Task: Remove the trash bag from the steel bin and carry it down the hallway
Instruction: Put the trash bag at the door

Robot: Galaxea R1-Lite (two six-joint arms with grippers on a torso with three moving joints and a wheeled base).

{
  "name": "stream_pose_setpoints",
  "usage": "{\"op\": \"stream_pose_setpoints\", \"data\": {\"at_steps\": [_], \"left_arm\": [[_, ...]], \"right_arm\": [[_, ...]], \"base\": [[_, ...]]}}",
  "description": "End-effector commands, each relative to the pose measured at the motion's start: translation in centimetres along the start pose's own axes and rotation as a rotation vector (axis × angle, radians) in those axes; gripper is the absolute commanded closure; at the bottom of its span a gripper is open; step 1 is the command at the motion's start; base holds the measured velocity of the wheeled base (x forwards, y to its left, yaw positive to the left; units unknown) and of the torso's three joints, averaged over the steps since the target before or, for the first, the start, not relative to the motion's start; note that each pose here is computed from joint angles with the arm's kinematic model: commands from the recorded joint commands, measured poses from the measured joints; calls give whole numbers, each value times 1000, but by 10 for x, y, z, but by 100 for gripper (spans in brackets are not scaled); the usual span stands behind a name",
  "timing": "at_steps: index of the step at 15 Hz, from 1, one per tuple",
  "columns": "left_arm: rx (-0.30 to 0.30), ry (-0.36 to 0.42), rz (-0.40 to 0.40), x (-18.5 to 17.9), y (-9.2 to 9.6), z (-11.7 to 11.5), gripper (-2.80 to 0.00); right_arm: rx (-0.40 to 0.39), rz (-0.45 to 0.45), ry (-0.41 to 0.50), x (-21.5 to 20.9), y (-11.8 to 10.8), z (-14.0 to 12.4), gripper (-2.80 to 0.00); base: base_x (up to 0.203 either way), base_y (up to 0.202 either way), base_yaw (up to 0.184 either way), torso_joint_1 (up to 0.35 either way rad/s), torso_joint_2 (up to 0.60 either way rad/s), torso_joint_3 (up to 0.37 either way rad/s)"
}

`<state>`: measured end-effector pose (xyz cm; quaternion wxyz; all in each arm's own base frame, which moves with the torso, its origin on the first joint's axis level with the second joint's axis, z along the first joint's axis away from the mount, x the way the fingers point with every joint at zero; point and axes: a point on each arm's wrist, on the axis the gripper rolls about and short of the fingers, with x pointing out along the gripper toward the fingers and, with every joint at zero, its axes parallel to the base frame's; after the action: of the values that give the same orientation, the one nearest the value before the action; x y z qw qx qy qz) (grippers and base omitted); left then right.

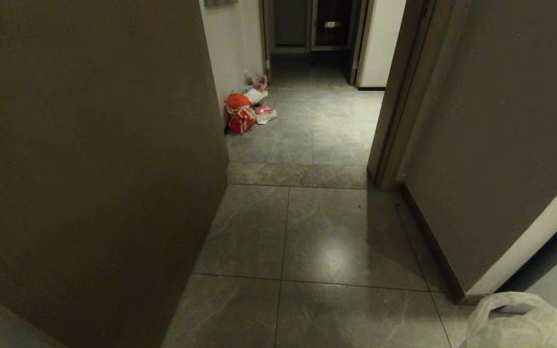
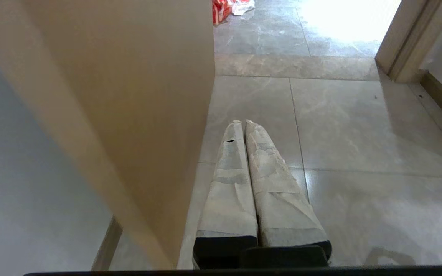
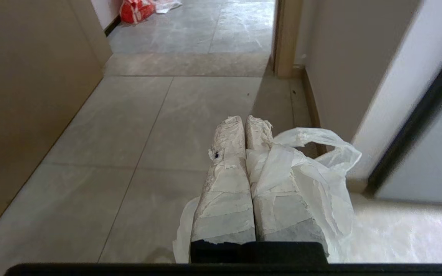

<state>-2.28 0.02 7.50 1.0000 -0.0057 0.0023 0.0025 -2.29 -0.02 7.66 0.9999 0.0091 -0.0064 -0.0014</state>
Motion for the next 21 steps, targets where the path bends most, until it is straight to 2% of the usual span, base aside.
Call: {"op": "stream_pose_setpoints", "data": {"at_steps": [1, 21], "left_arm": [[-1, 1, 0, 0, 0, 0, 0], [-1, 1, 1, 0, 0, 0, 0]], "right_arm": [[0, 0, 2, 0, 0, -1, 0], [0, 1, 2, 0, 0, -1, 0]], "base": [[192, 0, 4, 2, 7, 2], [192, 0, 1, 3, 2, 3]]}}
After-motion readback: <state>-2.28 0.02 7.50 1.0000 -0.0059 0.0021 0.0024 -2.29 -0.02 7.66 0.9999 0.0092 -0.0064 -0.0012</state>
